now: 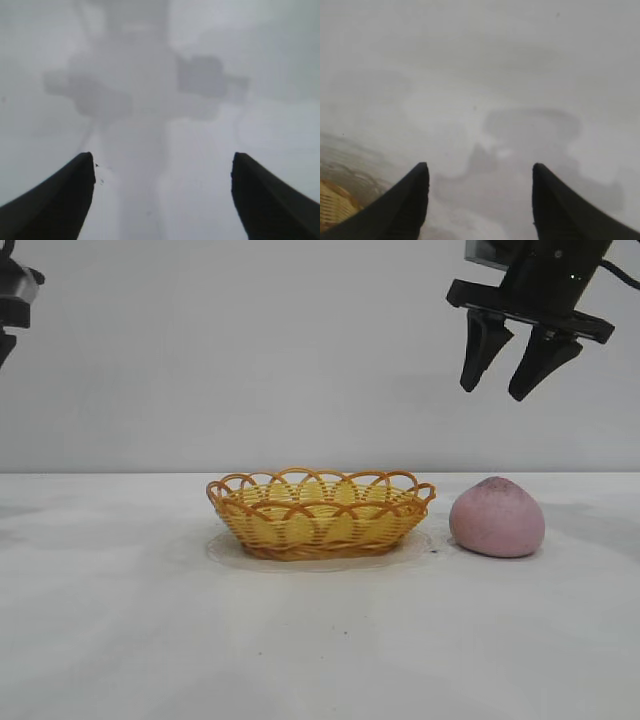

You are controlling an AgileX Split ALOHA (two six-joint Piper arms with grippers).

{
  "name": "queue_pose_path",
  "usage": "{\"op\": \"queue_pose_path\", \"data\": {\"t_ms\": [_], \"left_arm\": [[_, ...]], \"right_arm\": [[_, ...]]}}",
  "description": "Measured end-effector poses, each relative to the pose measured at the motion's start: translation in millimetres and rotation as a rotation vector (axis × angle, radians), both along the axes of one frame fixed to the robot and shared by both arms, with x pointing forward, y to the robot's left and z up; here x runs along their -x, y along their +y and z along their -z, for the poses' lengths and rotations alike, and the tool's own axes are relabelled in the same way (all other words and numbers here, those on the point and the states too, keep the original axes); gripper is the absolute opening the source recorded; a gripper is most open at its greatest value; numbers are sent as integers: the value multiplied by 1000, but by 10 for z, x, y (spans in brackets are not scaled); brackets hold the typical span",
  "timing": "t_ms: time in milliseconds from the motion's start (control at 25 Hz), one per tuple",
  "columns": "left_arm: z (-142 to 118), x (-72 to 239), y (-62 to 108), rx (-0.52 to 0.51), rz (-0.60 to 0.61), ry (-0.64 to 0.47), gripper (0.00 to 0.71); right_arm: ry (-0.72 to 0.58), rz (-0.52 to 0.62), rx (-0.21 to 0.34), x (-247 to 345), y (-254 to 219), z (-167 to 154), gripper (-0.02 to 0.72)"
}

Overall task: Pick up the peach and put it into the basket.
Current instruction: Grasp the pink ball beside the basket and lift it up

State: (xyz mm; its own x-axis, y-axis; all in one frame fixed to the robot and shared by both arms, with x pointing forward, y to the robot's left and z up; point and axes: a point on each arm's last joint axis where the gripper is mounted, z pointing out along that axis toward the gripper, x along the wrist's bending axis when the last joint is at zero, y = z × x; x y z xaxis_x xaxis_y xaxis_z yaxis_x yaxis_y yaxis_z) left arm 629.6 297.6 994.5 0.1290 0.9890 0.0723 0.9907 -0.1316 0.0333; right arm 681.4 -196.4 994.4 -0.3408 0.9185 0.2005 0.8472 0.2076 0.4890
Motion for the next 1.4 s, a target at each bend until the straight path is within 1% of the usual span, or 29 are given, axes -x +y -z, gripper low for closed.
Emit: {"op": "queue_pose_path", "data": {"t_ms": [120,280,400,600,720,880,1000,1080,1200,1280,1400], "left_arm": [[-43,133,29,-10,-1,9,525],[-228,386,45,-21,1,-12,525],[-379,642,50,-20,-10,-34,525],[-703,1229,46,3,-28,-113,525],[-803,1602,18,45,-39,-162,525],[-745,2055,-15,97,-49,-214,525],[-572,2363,-17,108,-52,-238,525],[-398,2553,-17,114,-54,-246,525],[-211,2832,-11,115,-54,-270,525],[-209,2969,-8,117,-51,-313,525],[-327,3154,-6,126,-44,-456,525]], "right_arm": [[0,0,0,0,0,0,426],[0,0,0,0,0,0,426],[2,-1,0,2,0,1,426],[2,-1,0,2,0,1,426],[2,-1,0,2,0,1,426],[2,-1,0,2,0,1,426],[-2,-11,6,2,-1,1,426],[-4,-16,9,2,-1,1,426],[-5,-17,9,2,-1,1,426],[-4,-17,9,2,-1,1,426],[-4,-17,9,2,-1,1,426]]}}
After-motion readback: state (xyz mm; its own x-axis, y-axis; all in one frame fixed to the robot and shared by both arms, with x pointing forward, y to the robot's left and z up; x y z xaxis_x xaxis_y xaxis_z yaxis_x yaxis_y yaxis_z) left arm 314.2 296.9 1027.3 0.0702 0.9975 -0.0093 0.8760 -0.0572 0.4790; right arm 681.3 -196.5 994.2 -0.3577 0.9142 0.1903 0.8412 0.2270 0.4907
